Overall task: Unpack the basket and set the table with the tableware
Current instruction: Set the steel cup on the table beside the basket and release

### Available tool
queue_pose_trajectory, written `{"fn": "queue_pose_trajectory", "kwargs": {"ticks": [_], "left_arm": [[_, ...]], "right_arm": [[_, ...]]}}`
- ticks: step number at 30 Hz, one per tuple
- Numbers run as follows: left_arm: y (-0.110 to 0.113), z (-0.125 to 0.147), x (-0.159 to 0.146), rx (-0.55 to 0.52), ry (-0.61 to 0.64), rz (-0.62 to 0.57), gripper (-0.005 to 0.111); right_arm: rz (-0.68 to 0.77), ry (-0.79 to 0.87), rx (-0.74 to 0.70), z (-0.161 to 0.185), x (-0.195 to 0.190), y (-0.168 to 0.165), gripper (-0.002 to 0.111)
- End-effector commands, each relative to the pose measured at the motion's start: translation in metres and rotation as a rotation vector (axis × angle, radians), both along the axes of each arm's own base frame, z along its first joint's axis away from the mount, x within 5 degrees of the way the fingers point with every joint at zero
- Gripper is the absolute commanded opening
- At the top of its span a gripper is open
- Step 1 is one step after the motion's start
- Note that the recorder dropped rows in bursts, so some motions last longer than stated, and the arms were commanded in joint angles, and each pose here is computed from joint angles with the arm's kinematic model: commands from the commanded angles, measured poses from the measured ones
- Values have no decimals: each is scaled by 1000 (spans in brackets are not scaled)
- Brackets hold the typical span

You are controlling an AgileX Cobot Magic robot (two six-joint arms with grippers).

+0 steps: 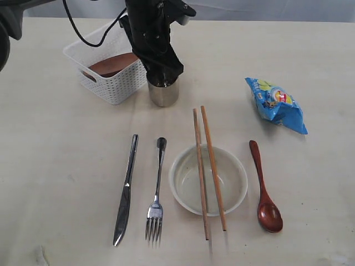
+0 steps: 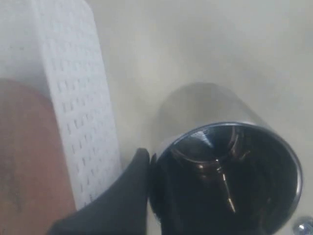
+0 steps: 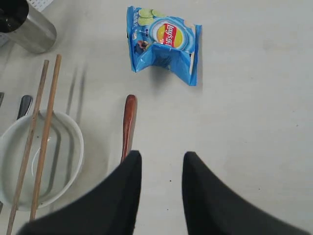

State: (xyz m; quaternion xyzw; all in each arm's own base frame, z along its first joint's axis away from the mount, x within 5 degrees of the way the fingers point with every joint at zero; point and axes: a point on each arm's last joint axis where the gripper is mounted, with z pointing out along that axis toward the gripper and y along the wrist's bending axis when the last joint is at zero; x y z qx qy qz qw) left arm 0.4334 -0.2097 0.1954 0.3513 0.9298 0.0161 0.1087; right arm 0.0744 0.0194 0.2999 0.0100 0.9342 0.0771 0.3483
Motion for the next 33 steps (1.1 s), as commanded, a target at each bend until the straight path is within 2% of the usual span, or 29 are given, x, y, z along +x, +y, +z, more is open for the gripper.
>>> {"fn": "queue_pose_trajectory", "kwargs": {"ticks": [1, 5, 10, 12, 22, 33], "left_arm": [[4, -1, -3, 13, 47, 6, 0], [4, -1, -3, 9, 51, 7, 4], [2, 0, -3, -16, 53, 11, 31], [2, 0, -3, -17, 52, 11, 37], [3, 9, -6, -23, 44, 21, 39], [9, 60, -17, -67, -40, 28, 39]], "right_arm": [[1, -27, 0, 4, 0, -1, 29], [1, -27, 0, 4, 0, -1, 29], [1, -27, 0, 4, 0, -1, 29], [1, -27, 0, 4, 0, -1, 29], [1, -27, 0, 4, 0, -1, 29], [1, -27, 0, 4, 0, -1, 29]]}}
